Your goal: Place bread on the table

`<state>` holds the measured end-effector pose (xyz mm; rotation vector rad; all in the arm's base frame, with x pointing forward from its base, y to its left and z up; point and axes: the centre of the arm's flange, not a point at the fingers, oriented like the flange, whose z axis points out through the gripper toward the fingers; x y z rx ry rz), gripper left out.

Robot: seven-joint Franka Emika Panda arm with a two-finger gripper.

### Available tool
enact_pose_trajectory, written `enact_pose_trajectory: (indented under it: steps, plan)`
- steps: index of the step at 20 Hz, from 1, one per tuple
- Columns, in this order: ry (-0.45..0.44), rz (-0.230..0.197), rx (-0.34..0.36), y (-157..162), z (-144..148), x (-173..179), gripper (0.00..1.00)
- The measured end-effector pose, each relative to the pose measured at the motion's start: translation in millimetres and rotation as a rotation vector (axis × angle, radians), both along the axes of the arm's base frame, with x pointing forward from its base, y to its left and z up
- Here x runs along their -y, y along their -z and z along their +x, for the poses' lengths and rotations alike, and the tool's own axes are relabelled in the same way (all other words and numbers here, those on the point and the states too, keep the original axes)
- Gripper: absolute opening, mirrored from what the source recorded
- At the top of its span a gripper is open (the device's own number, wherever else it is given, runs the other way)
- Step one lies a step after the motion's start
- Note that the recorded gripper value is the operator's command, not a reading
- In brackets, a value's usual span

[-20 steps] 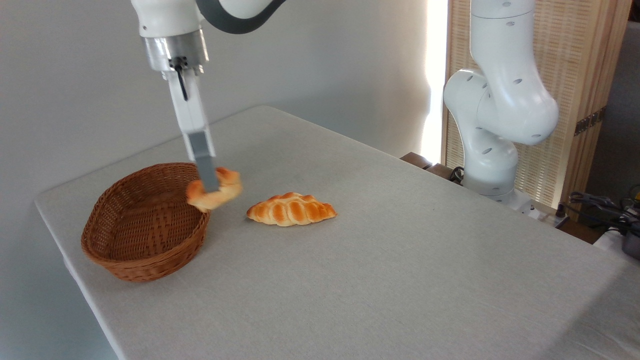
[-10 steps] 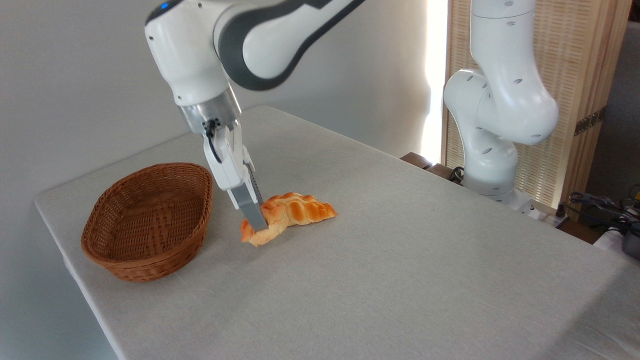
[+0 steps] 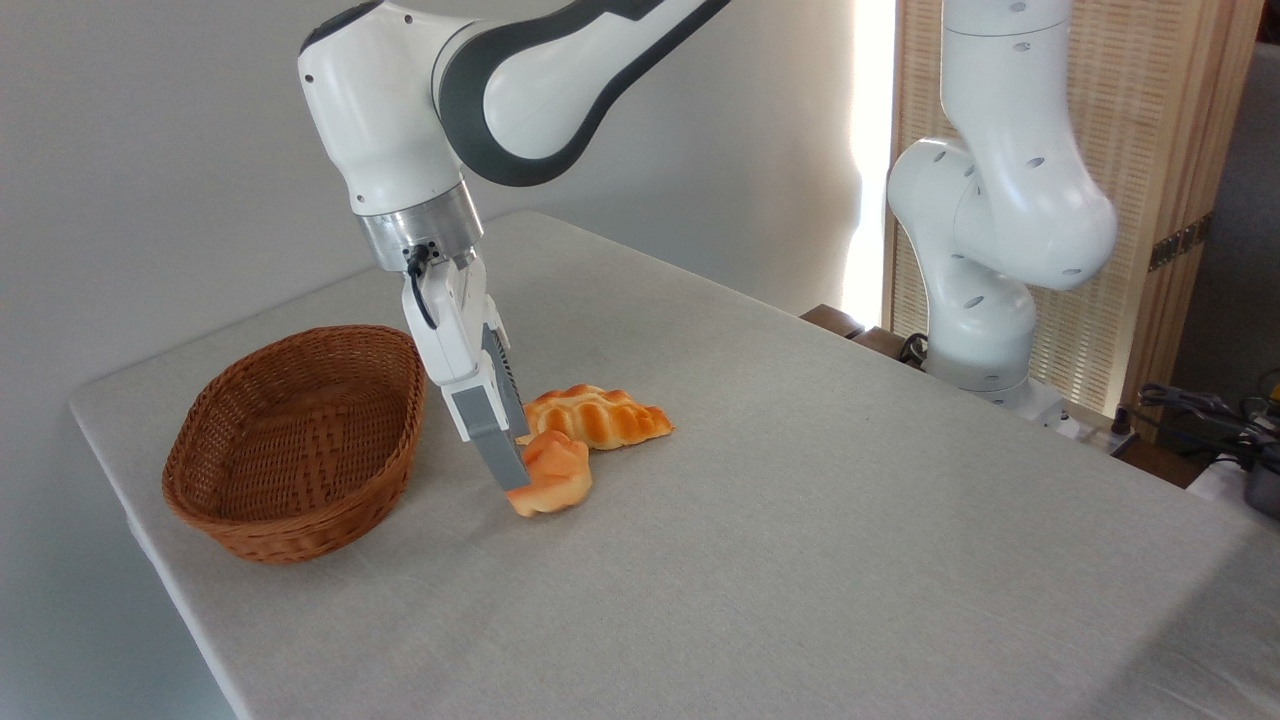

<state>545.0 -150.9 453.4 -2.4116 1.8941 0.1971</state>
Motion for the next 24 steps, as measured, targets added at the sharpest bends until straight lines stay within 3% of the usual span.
enact_pose_trajectory:
  steps: [4,7,10,14,19,24]
  plan:
    - [0.000,-0.002,0.008,-2,1,0,1.00]
    - [-0.022,-0.019,0.051,-25,8,-4,1.00]
    - [-0.119,-0.074,0.077,-61,16,-19,1.00]
    - [-0.247,-0.158,0.068,-119,22,-64,1.00]
    - [-0.373,-0.211,0.059,-159,20,-110,1.00]
    - [-0.472,-0.245,0.084,-179,21,-135,1.00]
